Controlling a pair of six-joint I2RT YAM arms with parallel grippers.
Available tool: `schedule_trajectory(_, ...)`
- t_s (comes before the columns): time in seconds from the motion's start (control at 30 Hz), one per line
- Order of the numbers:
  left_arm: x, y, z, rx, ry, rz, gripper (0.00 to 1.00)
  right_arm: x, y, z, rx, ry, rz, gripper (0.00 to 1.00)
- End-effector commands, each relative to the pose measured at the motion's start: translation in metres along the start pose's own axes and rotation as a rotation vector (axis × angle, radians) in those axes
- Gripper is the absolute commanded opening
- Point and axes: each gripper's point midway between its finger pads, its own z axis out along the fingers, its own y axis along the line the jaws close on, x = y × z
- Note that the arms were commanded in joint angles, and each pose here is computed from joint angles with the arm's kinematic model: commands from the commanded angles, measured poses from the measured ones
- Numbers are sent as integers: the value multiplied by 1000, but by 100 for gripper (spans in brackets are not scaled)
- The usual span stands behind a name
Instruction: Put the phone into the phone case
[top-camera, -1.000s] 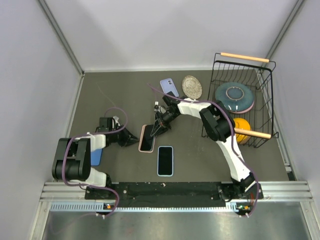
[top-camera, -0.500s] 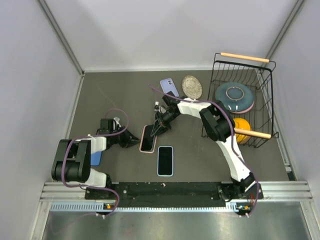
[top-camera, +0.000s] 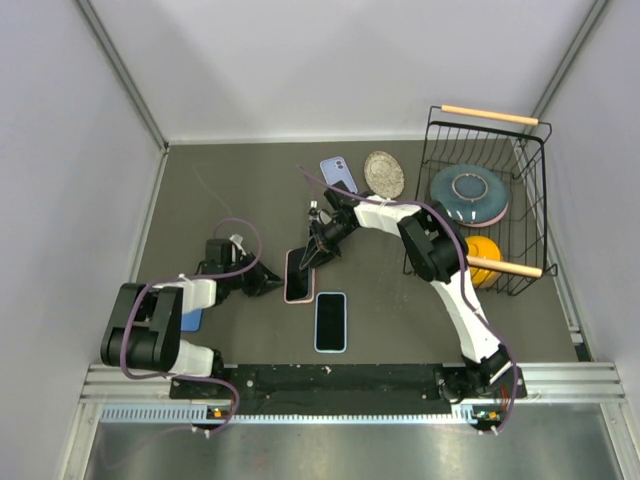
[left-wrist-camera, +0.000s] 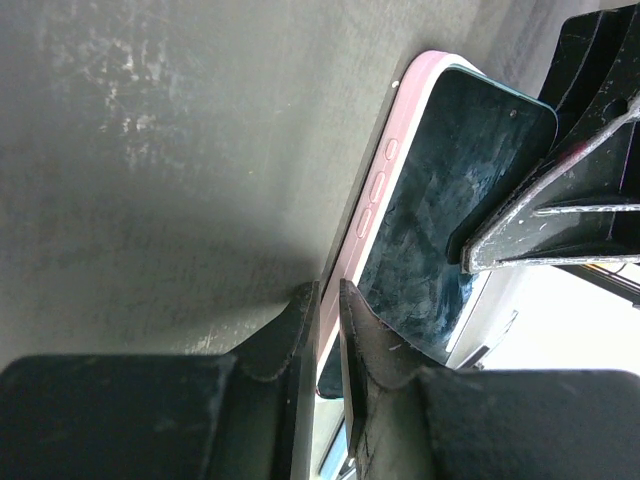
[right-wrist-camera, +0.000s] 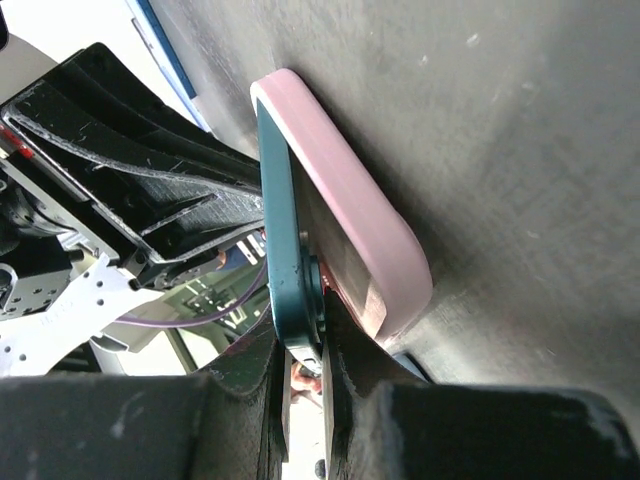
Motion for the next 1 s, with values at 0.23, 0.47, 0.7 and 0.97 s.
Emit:
schedule_trajectory(0.23,28,-5,-11,2,60,19,24,-19,38,-28,20,-165,-95,43)
schedule_trajectory(0.47,18,-36,-29,74,9,55,38,-27,45,-54,73,-234,-132,53)
schedule_trajectory(0.7,-6,-44,-34,16,-72,107,47,-33,30,-70,217,-328,-149,68)
schedule_trajectory(0.97,-18,-39,-8,-8,-13,61,44,-18,5,-58,348,-354,-186,76)
